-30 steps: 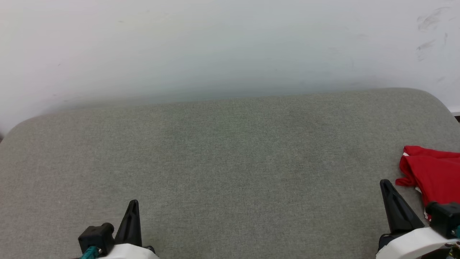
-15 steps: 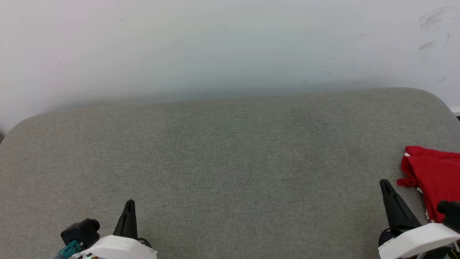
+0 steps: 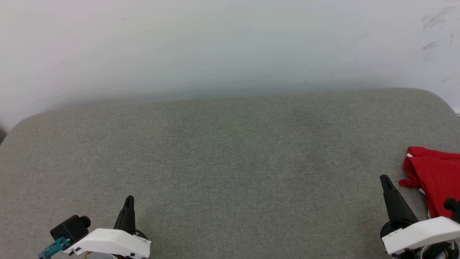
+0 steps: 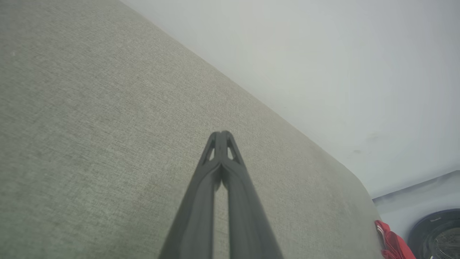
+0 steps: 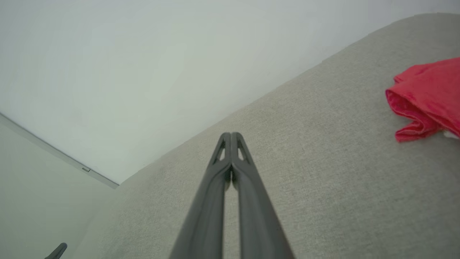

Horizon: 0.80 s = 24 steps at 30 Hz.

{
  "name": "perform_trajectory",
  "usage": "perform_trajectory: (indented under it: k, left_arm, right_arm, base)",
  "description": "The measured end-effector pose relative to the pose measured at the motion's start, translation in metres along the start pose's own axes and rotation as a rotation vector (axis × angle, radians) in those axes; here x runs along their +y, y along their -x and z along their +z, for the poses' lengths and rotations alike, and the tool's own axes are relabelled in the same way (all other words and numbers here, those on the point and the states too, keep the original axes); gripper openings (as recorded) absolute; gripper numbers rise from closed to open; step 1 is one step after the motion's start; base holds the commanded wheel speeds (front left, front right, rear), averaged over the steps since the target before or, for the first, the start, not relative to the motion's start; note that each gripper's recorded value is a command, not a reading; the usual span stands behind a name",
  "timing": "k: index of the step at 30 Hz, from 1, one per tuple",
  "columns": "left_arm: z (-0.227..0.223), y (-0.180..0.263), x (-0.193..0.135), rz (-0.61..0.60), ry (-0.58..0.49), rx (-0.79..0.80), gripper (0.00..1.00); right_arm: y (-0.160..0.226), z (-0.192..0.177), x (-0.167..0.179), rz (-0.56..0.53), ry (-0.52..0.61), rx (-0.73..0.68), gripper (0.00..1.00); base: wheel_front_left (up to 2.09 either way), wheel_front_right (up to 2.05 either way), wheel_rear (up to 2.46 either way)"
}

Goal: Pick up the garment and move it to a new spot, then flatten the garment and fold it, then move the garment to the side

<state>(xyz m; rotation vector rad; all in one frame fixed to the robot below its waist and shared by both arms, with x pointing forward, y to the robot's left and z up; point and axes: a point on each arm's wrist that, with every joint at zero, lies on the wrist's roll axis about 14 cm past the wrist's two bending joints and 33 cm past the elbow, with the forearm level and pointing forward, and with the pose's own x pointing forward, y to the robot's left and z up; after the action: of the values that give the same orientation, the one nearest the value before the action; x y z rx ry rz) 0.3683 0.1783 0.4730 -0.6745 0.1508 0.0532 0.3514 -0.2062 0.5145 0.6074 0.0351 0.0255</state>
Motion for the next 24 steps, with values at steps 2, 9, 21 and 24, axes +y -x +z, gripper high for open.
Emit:
perform_trajectory:
  k: [2, 9, 21, 24]
  left_arm:
    - [0.001, -0.001, -0.001, -0.002, 0.029, 0.001, 0.00]
    - [0.002, -0.003, 0.000, 0.001, 0.128, 0.007, 0.00]
    - [0.007, -0.006, 0.000, -0.012, 0.275, 0.010, 0.00]
    - [0.007, -0.006, 0.000, -0.013, 0.309, 0.012, 0.00]
  right_arm:
    - [-0.001, -0.001, -0.001, -0.002, -0.031, 0.000, 0.00]
    - [-0.005, -0.001, -0.001, -0.002, -0.132, -0.004, 0.00]
    - [-0.010, -0.003, -0.002, -0.007, -0.291, -0.008, 0.00]
    - [-0.010, -0.004, -0.003, -0.009, -0.328, -0.009, 0.00]
  base:
    - [0.00, 0.00, 0.00]
    - [0.00, 0.00, 0.00]
    - [0.00, 0.00, 0.00]
    - [0.00, 0.00, 0.00]
